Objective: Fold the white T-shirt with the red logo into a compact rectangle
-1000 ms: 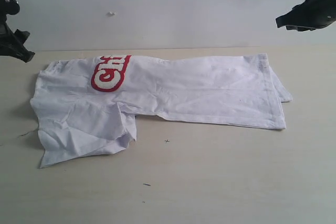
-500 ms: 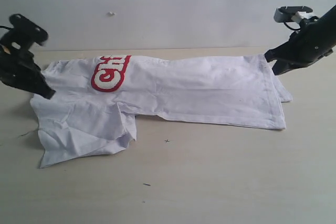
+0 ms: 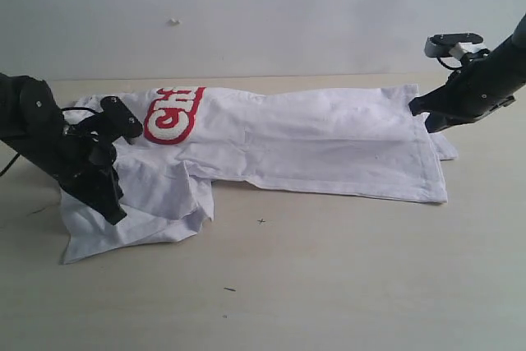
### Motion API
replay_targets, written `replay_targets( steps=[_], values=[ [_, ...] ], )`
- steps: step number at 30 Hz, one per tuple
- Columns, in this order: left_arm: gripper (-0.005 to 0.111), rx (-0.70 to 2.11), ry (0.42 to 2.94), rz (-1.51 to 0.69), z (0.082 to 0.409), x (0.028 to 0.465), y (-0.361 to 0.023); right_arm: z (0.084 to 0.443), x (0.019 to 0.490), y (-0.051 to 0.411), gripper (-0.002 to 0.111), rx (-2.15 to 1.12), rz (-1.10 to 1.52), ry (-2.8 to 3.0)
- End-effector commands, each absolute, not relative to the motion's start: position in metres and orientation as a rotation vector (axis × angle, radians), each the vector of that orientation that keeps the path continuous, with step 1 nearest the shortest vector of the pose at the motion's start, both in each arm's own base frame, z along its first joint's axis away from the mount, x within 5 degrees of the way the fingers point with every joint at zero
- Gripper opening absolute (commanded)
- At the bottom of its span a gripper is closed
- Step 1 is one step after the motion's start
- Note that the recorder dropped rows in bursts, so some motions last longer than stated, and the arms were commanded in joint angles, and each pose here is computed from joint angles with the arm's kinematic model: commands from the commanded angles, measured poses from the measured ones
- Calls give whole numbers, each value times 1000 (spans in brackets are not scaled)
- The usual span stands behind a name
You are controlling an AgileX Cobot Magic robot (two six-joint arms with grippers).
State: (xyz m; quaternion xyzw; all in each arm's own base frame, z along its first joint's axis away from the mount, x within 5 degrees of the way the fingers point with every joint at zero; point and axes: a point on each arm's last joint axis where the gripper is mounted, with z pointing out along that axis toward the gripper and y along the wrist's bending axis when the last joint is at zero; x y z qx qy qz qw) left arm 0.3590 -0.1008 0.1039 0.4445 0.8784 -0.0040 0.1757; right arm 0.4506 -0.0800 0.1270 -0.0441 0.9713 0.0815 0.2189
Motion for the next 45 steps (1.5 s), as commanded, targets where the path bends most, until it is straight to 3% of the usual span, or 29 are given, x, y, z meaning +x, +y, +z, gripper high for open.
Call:
replay_targets(
  steps=[1, 12, 20, 23, 28, 38, 45],
  values=[
    [0, 1421, 2648, -127, 81, 340, -100, 125, 450, -82, 0, -113, 228, 2707],
    [0, 1507, 2871, -282, 87, 316, -94, 107, 429, -84, 0, -64, 193, 2878],
    [0, 1514, 2742, -196, 103, 324, -94, 116, 455, -62, 0, -114, 62, 2651],
    [0, 1491, 2714, -176, 105, 327, -94, 100, 455, -63, 0, -120, 57, 2677],
    [0, 1292, 2588, -178, 148, 334, -95, 77, 443, -59, 0, -167, 120, 2841],
    [0, 1118, 2467, -234, 210, 324, -83, 95, 399, -54, 0, -135, 130, 2924],
    [0, 1039, 2385, -225, 229, 301, -80, 144, 380, -51, 1, -100, 114, 2909]
  ],
)
